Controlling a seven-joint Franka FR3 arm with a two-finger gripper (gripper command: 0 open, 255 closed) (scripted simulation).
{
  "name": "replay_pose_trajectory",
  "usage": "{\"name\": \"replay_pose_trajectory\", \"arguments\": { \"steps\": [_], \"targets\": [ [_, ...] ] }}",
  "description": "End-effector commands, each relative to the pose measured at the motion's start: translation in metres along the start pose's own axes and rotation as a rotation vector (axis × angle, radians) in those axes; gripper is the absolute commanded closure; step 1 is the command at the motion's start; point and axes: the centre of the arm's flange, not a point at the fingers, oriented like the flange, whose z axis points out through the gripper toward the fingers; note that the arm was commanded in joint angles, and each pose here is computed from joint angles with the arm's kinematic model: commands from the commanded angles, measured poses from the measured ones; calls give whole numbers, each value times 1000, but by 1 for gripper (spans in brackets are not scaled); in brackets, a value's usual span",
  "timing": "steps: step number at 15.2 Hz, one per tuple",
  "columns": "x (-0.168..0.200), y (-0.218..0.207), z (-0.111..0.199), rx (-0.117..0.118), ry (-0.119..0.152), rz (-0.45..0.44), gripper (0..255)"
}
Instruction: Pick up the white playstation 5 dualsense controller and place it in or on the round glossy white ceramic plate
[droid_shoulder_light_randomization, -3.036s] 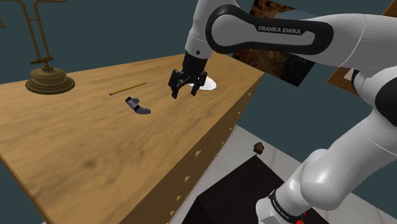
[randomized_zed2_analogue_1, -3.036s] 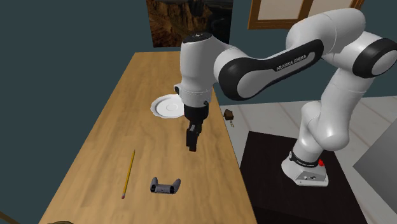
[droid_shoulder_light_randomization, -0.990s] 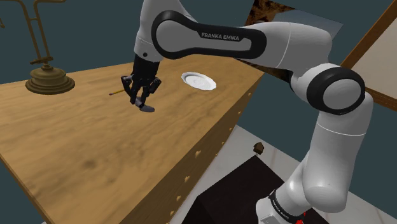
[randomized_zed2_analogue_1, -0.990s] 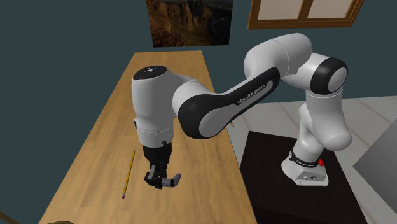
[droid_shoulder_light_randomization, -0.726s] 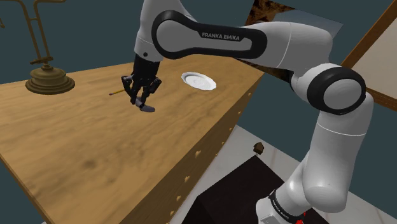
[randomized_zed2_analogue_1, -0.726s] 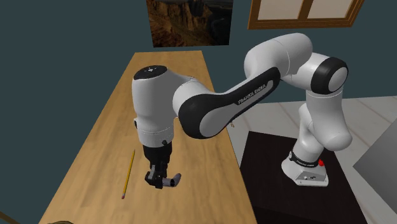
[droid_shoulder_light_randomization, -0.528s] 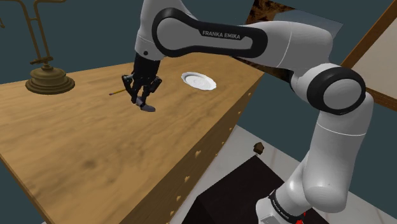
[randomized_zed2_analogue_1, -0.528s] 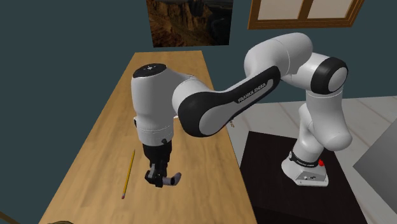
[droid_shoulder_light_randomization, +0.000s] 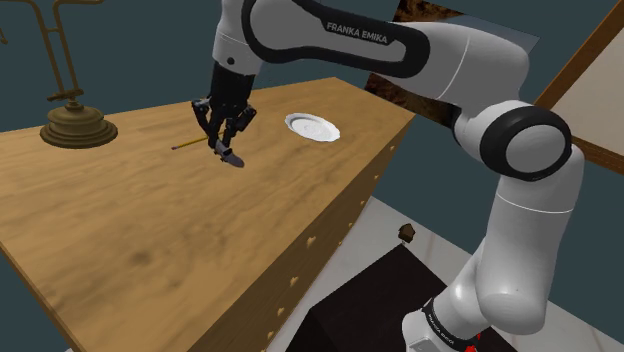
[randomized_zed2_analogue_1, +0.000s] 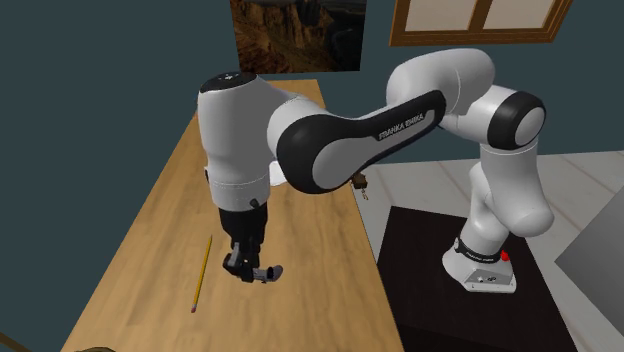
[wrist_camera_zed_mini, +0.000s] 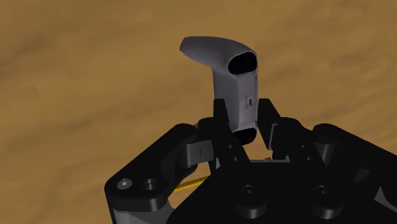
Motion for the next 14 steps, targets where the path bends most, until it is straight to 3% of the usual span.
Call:
{"name": "replay_pose_trajectory", "arguments": {
  "steps": [1,7,14],
  "targets": [
    [0,0,-11,0,0,0,255],
    [0,-4,-39,0,0,0,255],
    [24,85,-51,0,0,0,255]
  ]
}}
